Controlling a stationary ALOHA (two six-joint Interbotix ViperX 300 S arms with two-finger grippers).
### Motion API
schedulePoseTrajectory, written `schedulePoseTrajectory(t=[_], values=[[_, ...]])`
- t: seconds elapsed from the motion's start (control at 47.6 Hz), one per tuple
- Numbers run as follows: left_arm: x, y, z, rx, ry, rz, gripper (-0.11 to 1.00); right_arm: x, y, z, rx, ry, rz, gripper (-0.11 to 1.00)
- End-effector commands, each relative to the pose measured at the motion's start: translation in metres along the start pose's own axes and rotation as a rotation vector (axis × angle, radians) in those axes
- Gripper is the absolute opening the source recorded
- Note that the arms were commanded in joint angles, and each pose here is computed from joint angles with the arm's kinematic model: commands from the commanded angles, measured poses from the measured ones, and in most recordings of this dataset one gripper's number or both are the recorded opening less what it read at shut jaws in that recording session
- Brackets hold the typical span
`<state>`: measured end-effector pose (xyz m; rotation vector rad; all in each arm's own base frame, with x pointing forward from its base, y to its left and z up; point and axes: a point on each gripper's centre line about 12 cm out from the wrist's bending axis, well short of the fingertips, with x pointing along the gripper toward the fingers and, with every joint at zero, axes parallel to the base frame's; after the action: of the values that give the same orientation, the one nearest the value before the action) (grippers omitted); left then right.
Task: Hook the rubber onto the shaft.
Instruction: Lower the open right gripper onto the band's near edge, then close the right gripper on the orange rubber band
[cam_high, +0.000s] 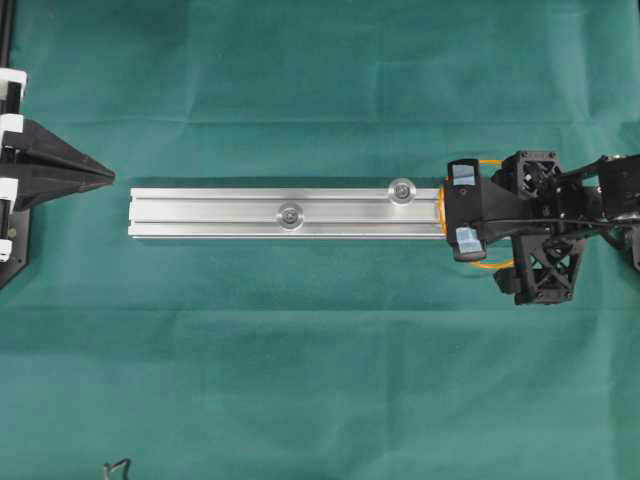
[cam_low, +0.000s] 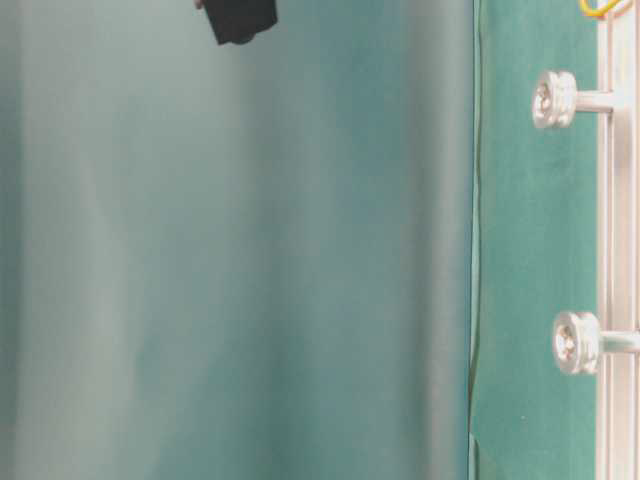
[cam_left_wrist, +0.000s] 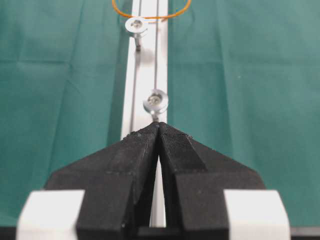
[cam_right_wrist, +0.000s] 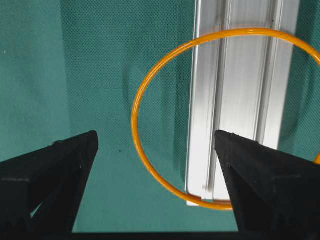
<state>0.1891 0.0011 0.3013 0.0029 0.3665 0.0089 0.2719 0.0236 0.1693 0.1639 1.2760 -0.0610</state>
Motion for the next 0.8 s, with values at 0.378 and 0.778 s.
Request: schedulePoseTrajectory(t=[0.378,0.778], values=[[-0.002,0.001,0.012,-0.002,-0.029,0.004,0.0,0.025,0.01,-0.007,-0.014,-0.007,0.027,0.96],[-0.002,0.001,0.012,-0.002,-0.029,0.004,0.0,0.04,0.008,-0.02,0.0,-0.008,0.035,0.96]])
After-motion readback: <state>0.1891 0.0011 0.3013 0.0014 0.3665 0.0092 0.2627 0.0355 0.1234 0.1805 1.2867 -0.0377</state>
